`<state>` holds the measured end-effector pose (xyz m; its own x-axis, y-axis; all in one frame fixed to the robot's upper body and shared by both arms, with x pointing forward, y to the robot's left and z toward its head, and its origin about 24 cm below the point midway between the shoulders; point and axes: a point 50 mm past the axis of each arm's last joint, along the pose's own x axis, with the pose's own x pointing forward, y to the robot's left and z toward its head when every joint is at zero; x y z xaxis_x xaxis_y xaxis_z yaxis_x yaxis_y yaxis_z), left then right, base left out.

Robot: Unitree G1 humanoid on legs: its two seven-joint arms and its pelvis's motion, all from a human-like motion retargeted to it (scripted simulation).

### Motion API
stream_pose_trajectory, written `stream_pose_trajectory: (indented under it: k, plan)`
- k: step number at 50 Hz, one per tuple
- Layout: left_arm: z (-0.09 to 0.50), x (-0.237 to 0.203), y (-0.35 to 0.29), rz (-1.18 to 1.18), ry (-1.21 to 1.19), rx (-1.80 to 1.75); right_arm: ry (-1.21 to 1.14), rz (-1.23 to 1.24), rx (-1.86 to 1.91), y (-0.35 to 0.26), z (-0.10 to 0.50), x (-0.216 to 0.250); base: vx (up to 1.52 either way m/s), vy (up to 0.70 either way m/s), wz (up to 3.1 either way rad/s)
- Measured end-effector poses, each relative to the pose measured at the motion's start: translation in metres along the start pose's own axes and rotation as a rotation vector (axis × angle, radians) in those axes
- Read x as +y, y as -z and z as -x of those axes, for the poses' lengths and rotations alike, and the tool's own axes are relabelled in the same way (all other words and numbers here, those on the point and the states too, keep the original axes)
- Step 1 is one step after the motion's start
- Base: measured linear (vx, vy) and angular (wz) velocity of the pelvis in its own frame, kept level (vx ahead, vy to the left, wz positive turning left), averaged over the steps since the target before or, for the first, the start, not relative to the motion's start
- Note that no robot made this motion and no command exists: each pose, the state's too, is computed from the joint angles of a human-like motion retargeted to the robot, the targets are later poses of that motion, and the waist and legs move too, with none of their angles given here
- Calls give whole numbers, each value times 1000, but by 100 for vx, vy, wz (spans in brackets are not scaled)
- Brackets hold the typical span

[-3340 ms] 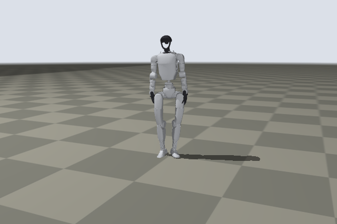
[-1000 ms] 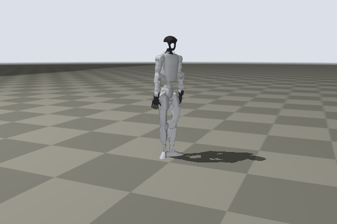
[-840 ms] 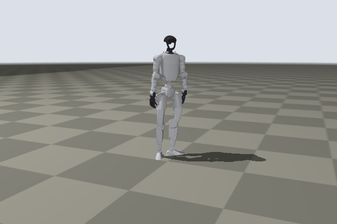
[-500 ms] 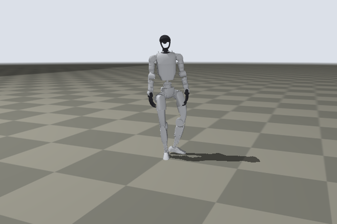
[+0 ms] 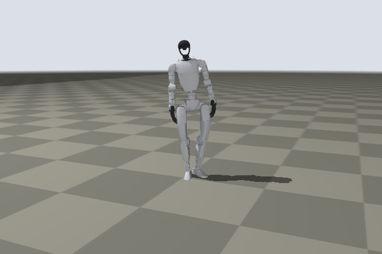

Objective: In place motions

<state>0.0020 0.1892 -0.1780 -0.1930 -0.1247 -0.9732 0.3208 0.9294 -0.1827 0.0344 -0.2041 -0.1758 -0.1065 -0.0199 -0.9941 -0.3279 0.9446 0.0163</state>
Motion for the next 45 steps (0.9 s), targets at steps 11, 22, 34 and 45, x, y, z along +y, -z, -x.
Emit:
stream_pose_trajectory:
  k: [11,22,34,45]
  plan:
    - [-3,-5,7,133,26,-67,5,216,78,16,-2,3,-16,13,17]
    - [1,7,-1,228,-46,-77,-32,66,-17,11,-3,5,-42,-12,290]
    - [5,13,-3,276,-3,-64,16,70,168,64,-2,-7,-59,-23,334]
    - [1,3,63,472,-39,116,-43,37,177,61,-4,9,-29,-10,215]
